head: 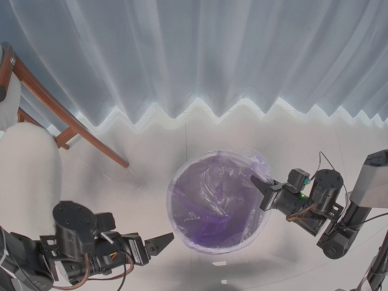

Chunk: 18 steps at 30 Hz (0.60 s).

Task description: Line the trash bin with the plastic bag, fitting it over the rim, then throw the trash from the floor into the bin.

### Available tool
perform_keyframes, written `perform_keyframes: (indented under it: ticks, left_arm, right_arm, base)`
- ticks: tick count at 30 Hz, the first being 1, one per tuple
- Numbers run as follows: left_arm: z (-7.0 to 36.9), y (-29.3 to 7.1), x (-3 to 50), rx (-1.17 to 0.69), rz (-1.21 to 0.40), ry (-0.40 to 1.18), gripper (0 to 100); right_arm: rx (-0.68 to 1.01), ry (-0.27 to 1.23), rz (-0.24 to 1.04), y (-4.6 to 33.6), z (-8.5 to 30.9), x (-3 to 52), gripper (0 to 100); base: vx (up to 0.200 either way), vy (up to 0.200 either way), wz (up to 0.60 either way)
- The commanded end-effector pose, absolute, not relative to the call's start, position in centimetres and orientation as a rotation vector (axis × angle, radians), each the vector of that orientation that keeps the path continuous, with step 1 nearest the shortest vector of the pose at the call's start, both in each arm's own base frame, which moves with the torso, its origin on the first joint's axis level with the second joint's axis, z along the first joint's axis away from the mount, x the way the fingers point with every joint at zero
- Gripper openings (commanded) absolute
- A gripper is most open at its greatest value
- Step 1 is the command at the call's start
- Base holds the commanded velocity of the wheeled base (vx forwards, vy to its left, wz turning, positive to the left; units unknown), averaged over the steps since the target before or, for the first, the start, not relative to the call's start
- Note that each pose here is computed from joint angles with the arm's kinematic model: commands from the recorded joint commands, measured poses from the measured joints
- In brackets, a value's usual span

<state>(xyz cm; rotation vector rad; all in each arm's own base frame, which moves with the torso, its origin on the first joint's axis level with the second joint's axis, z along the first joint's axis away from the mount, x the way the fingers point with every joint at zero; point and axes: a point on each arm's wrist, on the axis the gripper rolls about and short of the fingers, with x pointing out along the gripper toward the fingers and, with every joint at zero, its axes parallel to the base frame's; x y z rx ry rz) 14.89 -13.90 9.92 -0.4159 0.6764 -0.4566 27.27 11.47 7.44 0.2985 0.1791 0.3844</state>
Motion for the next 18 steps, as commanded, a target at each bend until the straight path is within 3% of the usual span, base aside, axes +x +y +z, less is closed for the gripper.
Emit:
perform_keyframes:
  ticks: [1, 7, 18]
  left_arm:
    - [10.8, -15.6, 18.1, -0.413, -0.41, 0.697, 100]
    - [9.2, -16.9, 19.7, -0.357, -0.352, 0.799, 100]
    - [6.7, -19.4, 22.6, -0.351, -0.305, 0.84, 100]
  right_arm:
    - [0.204, 0.149, 0.406, 11.8, 7.6, 27.1, 0]
    - [0.13, 0.126, 0.42, 12.0, 7.7, 27.2, 0]
    - [0.133, 0.108, 0.441, 12.6, 8.2, 26.9, 0]
  base:
    - [0.0, 0.0, 0.0]
    - [0.0, 0.0, 0.0]
    - [0.0, 0.0, 0.0]
